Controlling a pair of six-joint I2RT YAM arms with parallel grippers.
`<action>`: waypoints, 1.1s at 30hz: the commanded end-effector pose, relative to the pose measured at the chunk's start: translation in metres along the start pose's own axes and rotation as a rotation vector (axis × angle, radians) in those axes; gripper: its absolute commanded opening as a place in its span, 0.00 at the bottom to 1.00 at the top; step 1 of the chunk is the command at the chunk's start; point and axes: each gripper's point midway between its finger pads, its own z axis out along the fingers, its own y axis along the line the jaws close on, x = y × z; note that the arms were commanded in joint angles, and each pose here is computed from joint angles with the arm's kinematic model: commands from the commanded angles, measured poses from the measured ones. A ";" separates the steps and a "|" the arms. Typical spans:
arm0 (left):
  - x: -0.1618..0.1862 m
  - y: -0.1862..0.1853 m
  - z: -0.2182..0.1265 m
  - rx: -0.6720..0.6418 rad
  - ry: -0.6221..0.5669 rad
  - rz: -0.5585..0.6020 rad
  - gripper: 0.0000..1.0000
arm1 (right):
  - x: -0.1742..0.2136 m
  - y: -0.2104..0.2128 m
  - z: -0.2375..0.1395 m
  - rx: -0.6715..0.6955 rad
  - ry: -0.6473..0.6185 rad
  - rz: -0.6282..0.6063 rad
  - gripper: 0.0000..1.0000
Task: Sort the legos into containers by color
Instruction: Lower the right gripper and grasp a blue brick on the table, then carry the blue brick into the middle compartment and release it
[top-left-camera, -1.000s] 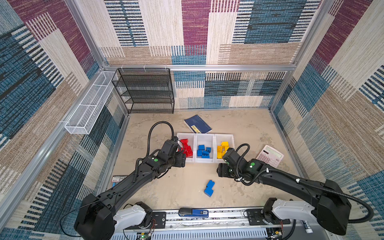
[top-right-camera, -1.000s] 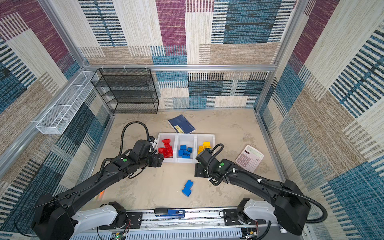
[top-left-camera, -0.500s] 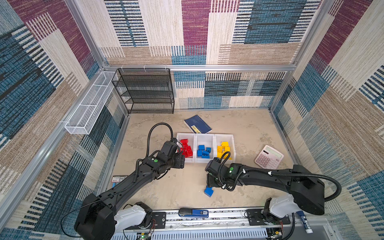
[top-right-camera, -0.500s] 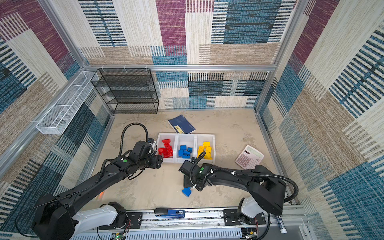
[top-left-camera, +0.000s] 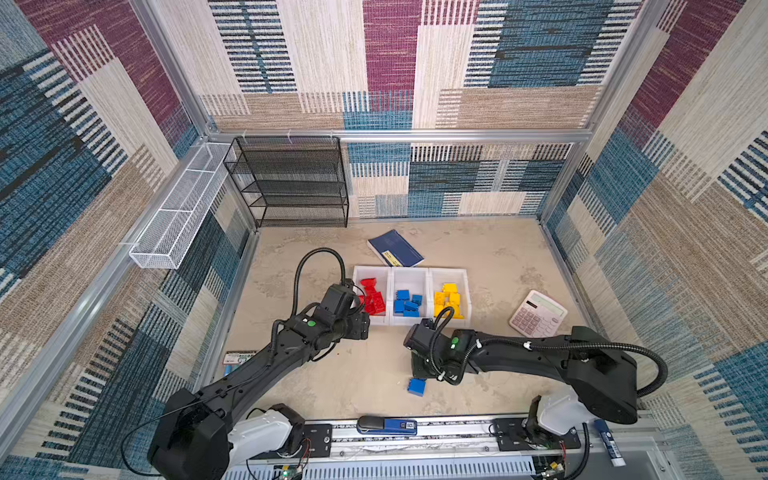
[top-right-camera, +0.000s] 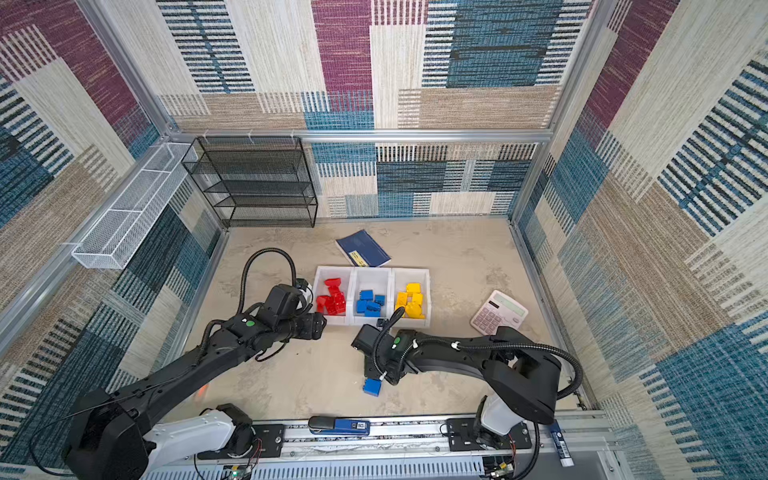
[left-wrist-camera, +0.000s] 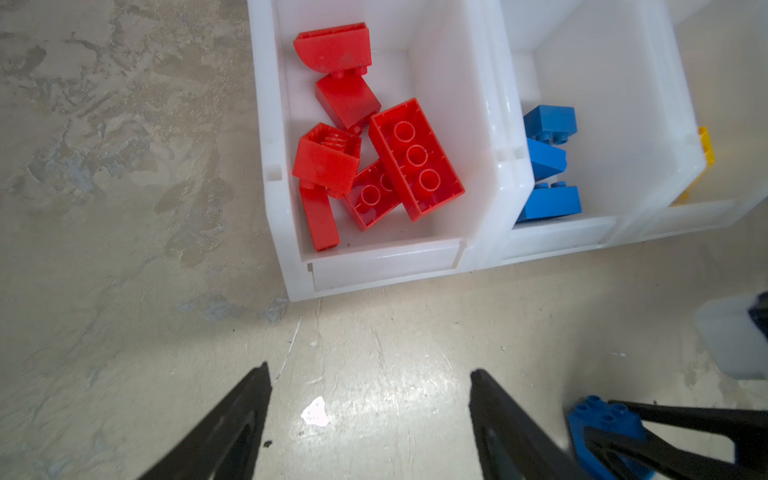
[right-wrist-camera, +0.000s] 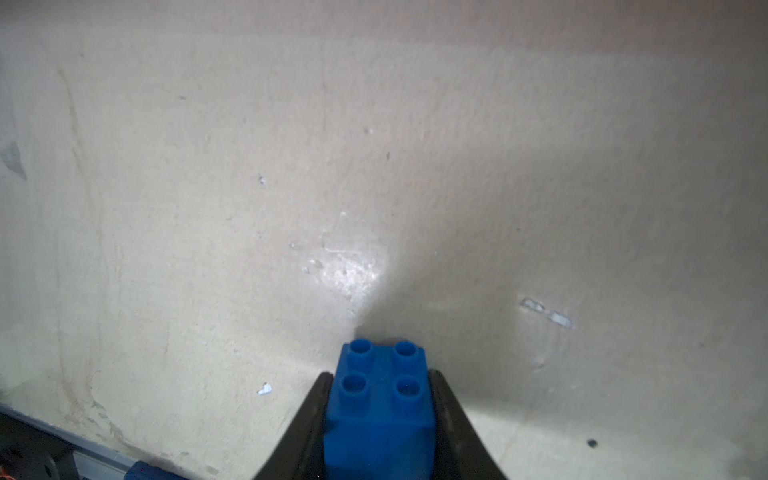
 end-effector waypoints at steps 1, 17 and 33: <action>-0.002 0.000 -0.001 0.002 -0.010 -0.017 0.78 | -0.013 0.003 -0.006 -0.003 -0.053 0.005 0.32; 0.008 -0.008 -0.002 0.056 0.027 -0.055 0.78 | -0.203 0.009 -0.071 -0.003 -0.383 -0.124 0.36; 0.015 -0.014 0.001 0.087 0.073 -0.052 0.78 | -0.201 0.001 -0.079 -0.016 -0.405 -0.083 0.82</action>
